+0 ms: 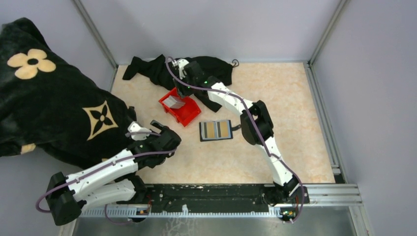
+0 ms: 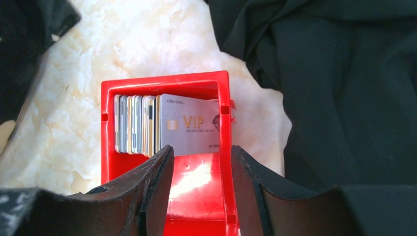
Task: Put the credit cards into the card holder
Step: Pick up the credit card from the storage box.
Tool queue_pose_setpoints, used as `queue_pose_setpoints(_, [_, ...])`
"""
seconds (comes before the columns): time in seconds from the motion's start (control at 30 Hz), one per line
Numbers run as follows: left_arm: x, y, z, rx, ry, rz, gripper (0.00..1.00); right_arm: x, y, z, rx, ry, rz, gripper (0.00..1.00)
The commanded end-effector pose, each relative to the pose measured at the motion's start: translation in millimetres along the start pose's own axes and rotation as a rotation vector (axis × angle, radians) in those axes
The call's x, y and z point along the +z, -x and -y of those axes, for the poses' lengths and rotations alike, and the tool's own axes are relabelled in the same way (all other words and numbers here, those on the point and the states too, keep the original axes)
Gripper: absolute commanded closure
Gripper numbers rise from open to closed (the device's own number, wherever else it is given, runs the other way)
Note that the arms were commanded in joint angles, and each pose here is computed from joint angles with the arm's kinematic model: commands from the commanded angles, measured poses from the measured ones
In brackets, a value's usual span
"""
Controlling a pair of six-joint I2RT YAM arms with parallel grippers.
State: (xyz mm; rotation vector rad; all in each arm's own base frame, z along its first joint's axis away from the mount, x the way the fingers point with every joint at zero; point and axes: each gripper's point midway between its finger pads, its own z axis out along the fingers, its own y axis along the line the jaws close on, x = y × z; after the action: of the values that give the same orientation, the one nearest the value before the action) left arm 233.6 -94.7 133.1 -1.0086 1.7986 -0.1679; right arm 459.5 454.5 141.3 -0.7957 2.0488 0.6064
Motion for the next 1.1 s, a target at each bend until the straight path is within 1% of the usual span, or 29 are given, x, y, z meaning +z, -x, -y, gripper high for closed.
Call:
queue_pose_setpoints(0.0, [0.8,19.0,-16.9,-0.074,0.042,0.076,0.02,2.4,18.2,-25.0,-0.023,0.065,0.04,0.53])
queue_pose_setpoints(0.13, [0.2,21.7,-19.4,-0.106,0.046,0.082,0.02,8.4,12.5,-31.6,-0.013,0.099,0.028,0.53])
queue_pose_setpoints(0.5, [1.5,21.7,-20.5,-0.129,0.038,0.086,0.02,21.5,8.2,-51.5,0.001,0.169,0.02,0.53])
queue_pose_setpoints(0.73, [1.5,22.3,-20.0,-0.139,0.025,0.082,0.02,29.0,6.7,-53.7,0.013,0.184,0.016,0.53])
queue_pose_setpoints(1.07, [1.6,23.4,-17.3,-0.143,0.004,0.08,0.02,40.6,-7.2,-53.3,0.031,0.191,-0.015,0.53])
